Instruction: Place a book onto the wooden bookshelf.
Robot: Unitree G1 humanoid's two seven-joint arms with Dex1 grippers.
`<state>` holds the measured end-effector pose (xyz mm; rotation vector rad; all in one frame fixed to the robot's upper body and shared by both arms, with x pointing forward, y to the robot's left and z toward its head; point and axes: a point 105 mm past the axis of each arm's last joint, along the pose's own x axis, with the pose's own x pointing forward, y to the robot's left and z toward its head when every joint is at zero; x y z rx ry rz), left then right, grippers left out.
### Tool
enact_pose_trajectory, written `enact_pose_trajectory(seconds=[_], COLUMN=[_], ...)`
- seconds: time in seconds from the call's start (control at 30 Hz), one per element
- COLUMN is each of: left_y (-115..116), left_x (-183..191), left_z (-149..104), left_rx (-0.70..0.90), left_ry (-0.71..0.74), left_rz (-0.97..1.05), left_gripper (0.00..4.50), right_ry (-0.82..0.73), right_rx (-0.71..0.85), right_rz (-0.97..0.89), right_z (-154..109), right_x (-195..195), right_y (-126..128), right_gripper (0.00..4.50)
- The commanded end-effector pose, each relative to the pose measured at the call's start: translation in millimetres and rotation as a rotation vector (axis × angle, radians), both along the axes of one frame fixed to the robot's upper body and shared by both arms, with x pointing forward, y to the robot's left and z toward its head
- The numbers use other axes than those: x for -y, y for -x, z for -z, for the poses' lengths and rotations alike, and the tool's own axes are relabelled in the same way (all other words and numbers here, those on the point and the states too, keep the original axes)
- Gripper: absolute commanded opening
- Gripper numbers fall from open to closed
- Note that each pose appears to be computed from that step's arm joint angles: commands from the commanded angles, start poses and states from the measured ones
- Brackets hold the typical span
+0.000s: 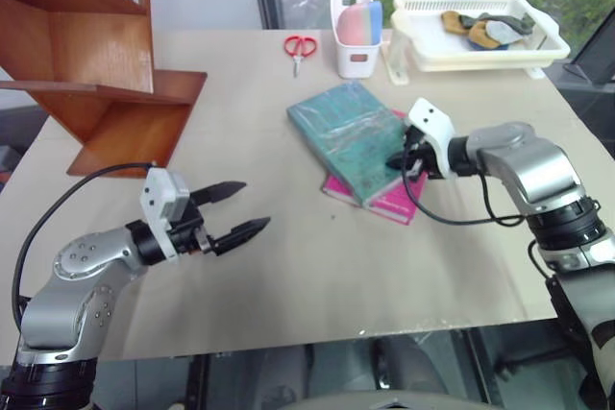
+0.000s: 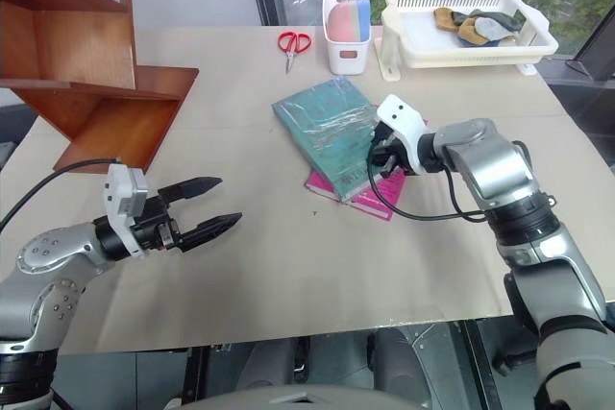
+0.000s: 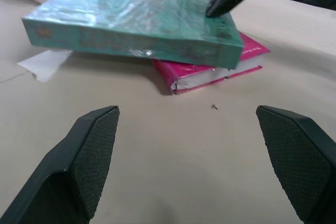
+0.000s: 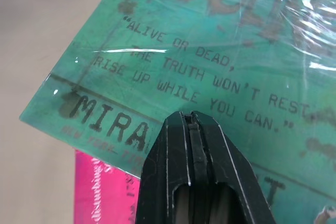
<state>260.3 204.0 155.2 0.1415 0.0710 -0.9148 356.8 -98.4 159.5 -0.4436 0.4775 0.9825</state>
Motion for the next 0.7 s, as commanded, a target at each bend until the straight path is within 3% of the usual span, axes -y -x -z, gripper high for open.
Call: enact_pose_trajectory(seconds=[0.03, 0.17, 0.33, 0.47, 0.57, 0.7], left_y=[-4.8, -9.7, -13.0, -16.8, -21.3, -28.6], left_x=[5.8, 9.3, 17.8, 18.4, 20.1, 28.8], left_z=[-15.7, -20.8, -22.3, -20.9, -19.1, -17.5], left_rx=[0.038, 0.028, -0.029, -0.064, -0.106, -0.142], left_ry=[0.029, 0.058, 0.129, 0.161, 0.206, 0.269], left_rz=[0.009, -0.002, -0.009, -0.026, -0.052, -0.068], left_gripper=[4.5, 4.5, 4.5, 4.5, 4.5, 4.5], right_ry=[0.071, 0.064, -0.22, -0.197, -0.253, -0.205], right_rx=[-0.162, -0.138, 0.122, 0.338, 0.351, 0.346], right_rz=[-0.004, 0.004, -0.031, 0.071, -0.054, -0.105], right_z=[39.6, 37.0, -21.9, -42.3, -49.6, -37.6], right_x=[9.8, 12.8, -8.4, 5.8, -2.5, 0.5], right_y=[21.3, 24.4, 22.0, 15.7, 51.2, 86.8], right_gripper=[0.06, 0.06, 0.06, 0.06, 0.87, 2.59])
